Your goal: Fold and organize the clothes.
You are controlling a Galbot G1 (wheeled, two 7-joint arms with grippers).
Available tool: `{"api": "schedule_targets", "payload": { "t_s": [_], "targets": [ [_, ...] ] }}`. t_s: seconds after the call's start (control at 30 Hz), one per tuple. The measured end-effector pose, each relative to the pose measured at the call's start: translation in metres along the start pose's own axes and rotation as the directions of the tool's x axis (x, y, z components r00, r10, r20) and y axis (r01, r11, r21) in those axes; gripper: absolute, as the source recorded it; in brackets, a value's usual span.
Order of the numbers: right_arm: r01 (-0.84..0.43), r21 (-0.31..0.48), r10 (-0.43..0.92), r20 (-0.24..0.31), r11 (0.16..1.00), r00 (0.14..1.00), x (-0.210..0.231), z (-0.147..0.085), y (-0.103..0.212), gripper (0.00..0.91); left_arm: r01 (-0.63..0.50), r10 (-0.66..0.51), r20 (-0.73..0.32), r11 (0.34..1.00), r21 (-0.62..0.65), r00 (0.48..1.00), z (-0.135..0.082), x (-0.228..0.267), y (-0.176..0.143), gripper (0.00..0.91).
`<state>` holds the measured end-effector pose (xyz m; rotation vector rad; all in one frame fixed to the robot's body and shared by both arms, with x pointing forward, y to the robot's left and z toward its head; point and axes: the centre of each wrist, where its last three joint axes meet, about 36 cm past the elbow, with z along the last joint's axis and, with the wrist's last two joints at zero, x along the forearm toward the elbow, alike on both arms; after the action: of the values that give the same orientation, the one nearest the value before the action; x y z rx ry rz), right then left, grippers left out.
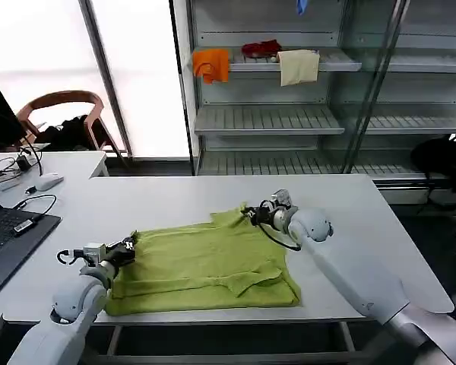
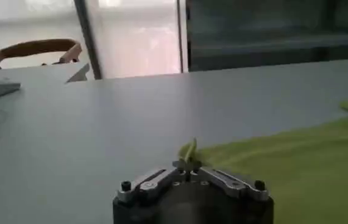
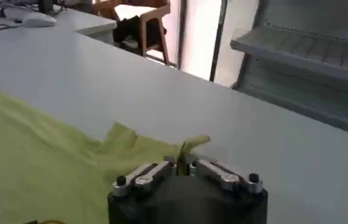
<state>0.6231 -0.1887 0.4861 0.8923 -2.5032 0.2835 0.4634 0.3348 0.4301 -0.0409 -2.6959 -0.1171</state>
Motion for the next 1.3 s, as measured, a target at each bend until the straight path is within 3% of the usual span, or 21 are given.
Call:
{"api": "schedule_targets", "payload": {
  "t_s": [0.67,1.1,1.13,1.17,1.2,1.27,1.3],
  "targets": [
    [0.052,0.026,-0.054,0.08,0.998,0.995,0.071,0.002,0.024,0.0,-0.017,0.027,0.152,0.997,-0.069,0.988,-0.008,0.058,-0.009,0.0],
    [0.04,0.024,-0.041,0.067,0.999,0.997,0.106,0.035,0.025,0.0,-0.006,0.022,0.168,0.995,-0.095,0.986,0.006,0.079,-0.026,0.0],
    [0.034,0.024,-0.035,0.068,0.999,0.997,0.104,0.037,0.024,0.322,-0.006,0.023,0.168,0.995,-0.096,0.985,0.007,0.079,-0.027,0.0],
    [0.027,0.025,-0.028,0.07,0.999,0.997,0.102,0.039,0.022,0.474,-0.009,0.025,0.168,0.995,-0.096,0.985,0.008,0.079,-0.029,0.0],
    [0.021,0.024,-0.023,0.074,0.999,0.997,0.1,0.04,0.021,0.736,-0.012,0.028,0.168,0.995,-0.096,0.985,0.009,0.079,-0.03,0.0],
    [0.005,0.025,-0.007,0.088,1.0,0.996,0.094,0.041,0.016,0.907,-0.017,0.033,0.168,0.995,-0.097,0.985,0.01,0.08,-0.032,0.0],
    [-0.002,0.024,-0.001,0.094,1.0,0.996,0.09,0.042,0.014,0.907,-0.017,0.033,0.169,0.995,-0.099,0.985,0.01,0.08,-0.032,0.0]
  ]
}}
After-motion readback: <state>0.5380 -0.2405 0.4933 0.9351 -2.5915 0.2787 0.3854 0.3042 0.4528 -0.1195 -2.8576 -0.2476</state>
